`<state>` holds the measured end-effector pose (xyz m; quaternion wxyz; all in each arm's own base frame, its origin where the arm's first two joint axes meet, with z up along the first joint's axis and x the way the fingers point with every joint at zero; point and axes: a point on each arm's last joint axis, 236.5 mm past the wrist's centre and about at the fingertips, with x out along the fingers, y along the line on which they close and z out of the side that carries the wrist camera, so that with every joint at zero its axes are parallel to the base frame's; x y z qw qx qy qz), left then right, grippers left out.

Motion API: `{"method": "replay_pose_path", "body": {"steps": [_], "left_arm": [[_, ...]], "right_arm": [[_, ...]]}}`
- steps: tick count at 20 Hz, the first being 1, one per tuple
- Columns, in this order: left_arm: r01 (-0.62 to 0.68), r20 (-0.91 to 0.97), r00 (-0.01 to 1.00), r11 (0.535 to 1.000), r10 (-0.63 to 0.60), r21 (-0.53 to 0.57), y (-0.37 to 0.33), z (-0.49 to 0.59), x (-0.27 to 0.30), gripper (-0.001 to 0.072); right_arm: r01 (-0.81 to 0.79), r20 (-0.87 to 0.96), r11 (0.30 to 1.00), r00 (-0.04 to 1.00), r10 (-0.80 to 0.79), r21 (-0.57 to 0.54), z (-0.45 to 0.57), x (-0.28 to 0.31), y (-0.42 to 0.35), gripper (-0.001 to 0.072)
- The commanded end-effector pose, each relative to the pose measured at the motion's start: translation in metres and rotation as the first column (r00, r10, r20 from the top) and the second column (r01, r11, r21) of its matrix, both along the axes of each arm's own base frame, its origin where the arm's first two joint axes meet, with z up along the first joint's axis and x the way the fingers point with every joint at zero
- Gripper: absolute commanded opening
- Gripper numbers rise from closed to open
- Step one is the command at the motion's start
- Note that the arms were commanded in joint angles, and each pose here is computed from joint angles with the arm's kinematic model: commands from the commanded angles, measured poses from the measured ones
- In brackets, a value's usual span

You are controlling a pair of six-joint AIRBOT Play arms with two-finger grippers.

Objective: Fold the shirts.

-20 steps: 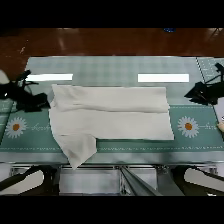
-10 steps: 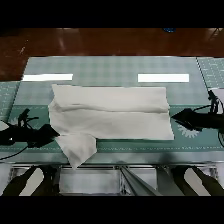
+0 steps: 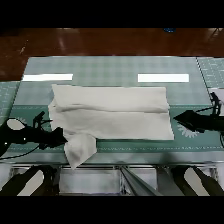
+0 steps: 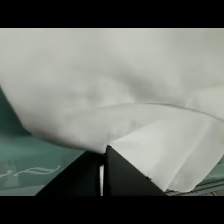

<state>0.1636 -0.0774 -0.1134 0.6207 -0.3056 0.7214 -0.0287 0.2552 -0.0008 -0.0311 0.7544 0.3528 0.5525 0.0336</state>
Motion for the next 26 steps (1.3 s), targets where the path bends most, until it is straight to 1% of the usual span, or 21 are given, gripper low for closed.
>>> {"method": "replay_pose_path", "body": {"steps": [1, 3, 4, 7, 10, 14, 16, 18, 20, 21, 22, 23, 25, 26], "left_arm": [[0.023, 0.031, 0.999, 1.000, -0.023, -0.003, -0.015, -0.001, 0.007, 0.0020], [0.030, 0.047, 0.998, 0.999, -0.029, -0.016, -0.017, 0.001, 0.009, 0.0020], [0.028, 0.052, 0.998, 0.999, -0.027, -0.018, -0.018, 0.003, 0.012, 0.0020], [0.020, 0.074, 0.997, 0.999, -0.018, -0.027, -0.019, 0.009, 0.020, 0.0020], [0.015, 0.107, 0.994, 0.999, -0.012, -0.030, -0.020, 0.013, 0.030, 0.0020], [0.009, 0.120, 0.993, 1.000, -0.006, -0.024, -0.019, 0.012, 0.034, 0.0020], [0.010, 0.119, 0.993, 1.000, -0.007, -0.023, -0.019, 0.012, 0.033, 0.0020], [0.009, 0.128, 0.992, 1.000, -0.007, -0.020, -0.018, 0.012, 0.035, 0.0020], [0.023, 0.143, 0.990, 1.000, -0.020, -0.015, -0.017, 0.012, 0.037, 0.0020], [0.022, 0.143, 0.990, 1.000, -0.020, -0.015, -0.017, 0.012, 0.037, 0.0020], [0.022, 0.143, 0.989, 1.000, -0.019, -0.015, -0.017, 0.012, 0.037, 0.0020], [0.021, 0.149, 0.989, 1.000, -0.019, -0.014, -0.017, 0.013, 0.039, 0.0020], [0.028, 0.189, 0.982, 1.000, -0.025, -0.013, -0.016, 0.027, 0.054, 0.0020], [0.049, 0.222, 0.974, 0.999, -0.045, -0.012, -0.016, 0.038, 0.064, 0.0020]], "right_arm": [[0.097, -0.116, 0.994, 0.988, -0.102, -0.048, -0.007, -0.026, -0.037, 0.0407], [0.118, -0.292, 0.990, 0.947, -0.136, -0.079, -0.034, -0.068, -0.040, 0.0407], [0.130, -0.352, 0.988, 0.924, -0.150, -0.079, -0.045, -0.082, -0.036, 0.0407], [0.095, -0.411, 0.995, 0.907, -0.098, -0.029, -0.062, -0.101, -0.011, 0.0407], [0.112, -0.382, 0.993, 0.917, -0.112, -0.021, -0.063, -0.092, -0.009, 0.0407], [0.110, -0.394, 0.988, 0.917, -0.061, 0.105, -0.068, -0.084, 0.010, 0.0406], [0.143, -0.377, 0.979, 0.923, -0.079, 0.145, -0.073, -0.071, 0.014, 0.0406], [0.156, -0.322, 0.971, 0.942, -0.092, 0.180, -0.076, -0.050, 0.019, 0.0406], [0.142, -0.289, 0.974, 0.953, -0.087, 0.175, -0.083, -0.033, 0.027, 0.0406], [0.132, -0.274, 0.974, 0.959, -0.079, 0.183, -0.083, -0.023, 0.033, 0.0388], [0.099, -0.250, 0.975, 0.967, -0.047, 0.199, -0.078, -0.014, 0.041, 0.0245], [0.016, -0.201, 0.975, 0.979, 0.029, 0.222, -0.067, -0.005, 0.053, 0.0026], [-0.120, -0.132, 0.965, 0.979, 0.154, 0.233, -0.041, 0.005, 0.064, 0.0019], [-0.162, -0.110, 0.965, 0.976, 0.188, 0.208, -0.029, 0.010, 0.061, 0.0019]]}}
